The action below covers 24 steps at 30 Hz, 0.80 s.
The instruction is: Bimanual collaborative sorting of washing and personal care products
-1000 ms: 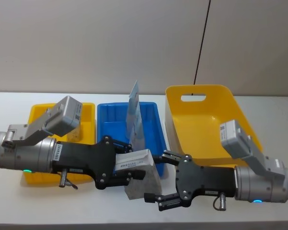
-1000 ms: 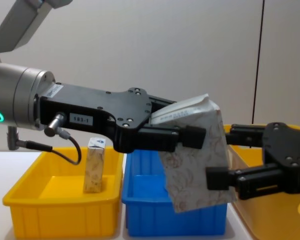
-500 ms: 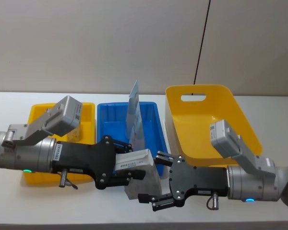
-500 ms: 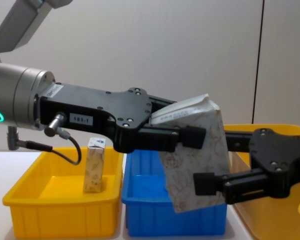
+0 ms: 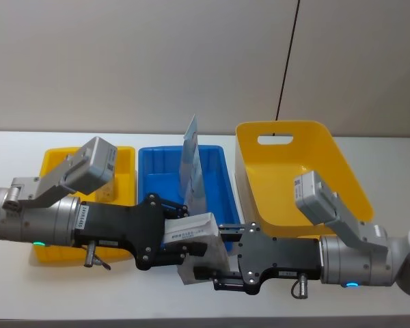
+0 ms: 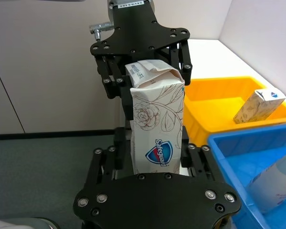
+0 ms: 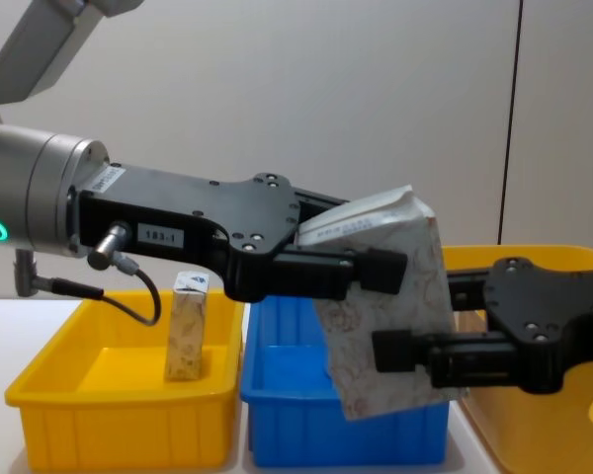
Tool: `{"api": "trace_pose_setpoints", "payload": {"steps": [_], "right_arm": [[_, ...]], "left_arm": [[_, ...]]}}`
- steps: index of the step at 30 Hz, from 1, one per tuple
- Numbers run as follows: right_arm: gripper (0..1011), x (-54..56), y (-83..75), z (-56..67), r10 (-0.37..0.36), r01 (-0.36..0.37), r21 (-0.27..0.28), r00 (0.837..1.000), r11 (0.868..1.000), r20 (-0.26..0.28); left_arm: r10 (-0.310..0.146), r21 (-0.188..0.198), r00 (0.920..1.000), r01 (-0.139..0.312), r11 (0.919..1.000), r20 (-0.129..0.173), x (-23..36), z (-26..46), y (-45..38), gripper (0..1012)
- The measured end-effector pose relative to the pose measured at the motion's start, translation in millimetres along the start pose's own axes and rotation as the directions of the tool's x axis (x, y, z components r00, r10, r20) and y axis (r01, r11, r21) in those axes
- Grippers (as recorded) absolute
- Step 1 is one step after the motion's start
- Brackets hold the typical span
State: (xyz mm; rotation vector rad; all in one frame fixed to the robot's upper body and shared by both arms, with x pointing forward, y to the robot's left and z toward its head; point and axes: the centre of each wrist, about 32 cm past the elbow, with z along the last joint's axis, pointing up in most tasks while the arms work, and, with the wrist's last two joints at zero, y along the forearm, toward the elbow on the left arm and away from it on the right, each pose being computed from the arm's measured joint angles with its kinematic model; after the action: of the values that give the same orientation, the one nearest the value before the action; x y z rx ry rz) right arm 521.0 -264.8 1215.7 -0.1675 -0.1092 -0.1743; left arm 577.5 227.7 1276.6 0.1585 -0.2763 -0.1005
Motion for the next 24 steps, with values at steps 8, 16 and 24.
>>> {"api": "trace_pose_setpoints", "payload": {"steps": [8,16,24], "right_arm": [[389,0.3,0.6,-0.2,-0.001,0.001,-0.001,1.0,1.0,-0.001],[349,0.3,1.1,-0.5,0.0,0.0,-0.003,1.0,1.0,-0.001],[347,-1.4,0.7,-1.1,-0.001,0.001,0.003,1.0,1.0,-0.009]], "left_arm": [[-0.001,0.0,1.0,0.001,1.0,0.0,0.0,0.0,0.0,364],[0.0,0.0,1.0,0.0,1.0,0.0,0.0,0.0,0.0,478],[0.0,0.0,1.0,0.0,1.0,0.0,0.0,0.0,0.0,752]]}}
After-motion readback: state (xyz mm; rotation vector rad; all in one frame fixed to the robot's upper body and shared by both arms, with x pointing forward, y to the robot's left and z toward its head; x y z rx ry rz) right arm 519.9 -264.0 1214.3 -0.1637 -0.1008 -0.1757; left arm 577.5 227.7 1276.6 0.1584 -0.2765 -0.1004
